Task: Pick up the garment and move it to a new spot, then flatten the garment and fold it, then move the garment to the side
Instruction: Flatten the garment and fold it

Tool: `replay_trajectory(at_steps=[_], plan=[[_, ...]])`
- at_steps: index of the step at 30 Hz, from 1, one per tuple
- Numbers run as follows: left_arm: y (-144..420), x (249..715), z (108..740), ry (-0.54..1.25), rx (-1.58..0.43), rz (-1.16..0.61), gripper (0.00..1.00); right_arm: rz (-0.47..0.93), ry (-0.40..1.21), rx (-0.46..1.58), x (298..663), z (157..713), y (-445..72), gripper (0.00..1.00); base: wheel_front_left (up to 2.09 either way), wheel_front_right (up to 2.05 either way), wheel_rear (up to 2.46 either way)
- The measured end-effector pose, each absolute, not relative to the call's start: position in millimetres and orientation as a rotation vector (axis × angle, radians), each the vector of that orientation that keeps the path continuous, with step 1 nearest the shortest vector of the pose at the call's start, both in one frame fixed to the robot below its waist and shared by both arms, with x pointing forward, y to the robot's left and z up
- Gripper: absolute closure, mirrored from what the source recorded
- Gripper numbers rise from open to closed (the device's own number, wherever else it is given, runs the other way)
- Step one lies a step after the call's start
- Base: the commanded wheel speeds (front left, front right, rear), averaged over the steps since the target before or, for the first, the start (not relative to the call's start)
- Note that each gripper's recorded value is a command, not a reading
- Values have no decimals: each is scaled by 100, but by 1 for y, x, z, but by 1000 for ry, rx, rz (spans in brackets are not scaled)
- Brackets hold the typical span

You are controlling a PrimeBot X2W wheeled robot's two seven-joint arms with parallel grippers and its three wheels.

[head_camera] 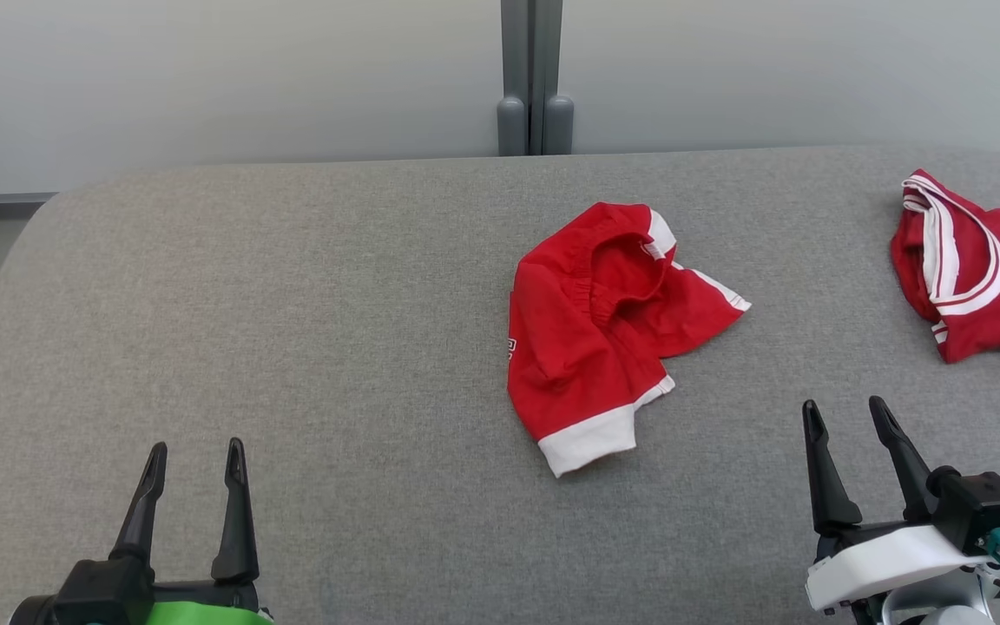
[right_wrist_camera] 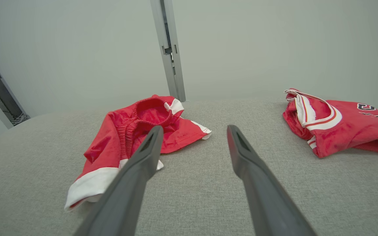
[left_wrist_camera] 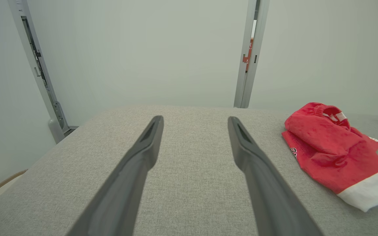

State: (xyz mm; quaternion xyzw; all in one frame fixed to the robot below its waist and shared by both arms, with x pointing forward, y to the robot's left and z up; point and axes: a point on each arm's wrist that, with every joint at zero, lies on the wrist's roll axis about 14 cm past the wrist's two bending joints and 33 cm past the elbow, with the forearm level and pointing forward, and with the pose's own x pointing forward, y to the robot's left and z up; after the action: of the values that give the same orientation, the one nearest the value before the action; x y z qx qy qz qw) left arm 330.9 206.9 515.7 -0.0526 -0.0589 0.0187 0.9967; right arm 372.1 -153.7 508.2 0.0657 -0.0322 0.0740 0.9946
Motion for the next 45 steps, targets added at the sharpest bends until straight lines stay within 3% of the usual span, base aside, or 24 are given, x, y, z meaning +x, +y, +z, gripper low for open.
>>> replay_trajectory(at_steps=[33, 45], plan=[[213, 327, 514, -115, -115, 70, 0, 172, -54, 144, 363, 508, -144, 0, 0, 0, 0], [219, 331, 507, -90, -112, 98, 0, 337, -38, 80, 409, 509, -98, 0, 0, 0, 0]])
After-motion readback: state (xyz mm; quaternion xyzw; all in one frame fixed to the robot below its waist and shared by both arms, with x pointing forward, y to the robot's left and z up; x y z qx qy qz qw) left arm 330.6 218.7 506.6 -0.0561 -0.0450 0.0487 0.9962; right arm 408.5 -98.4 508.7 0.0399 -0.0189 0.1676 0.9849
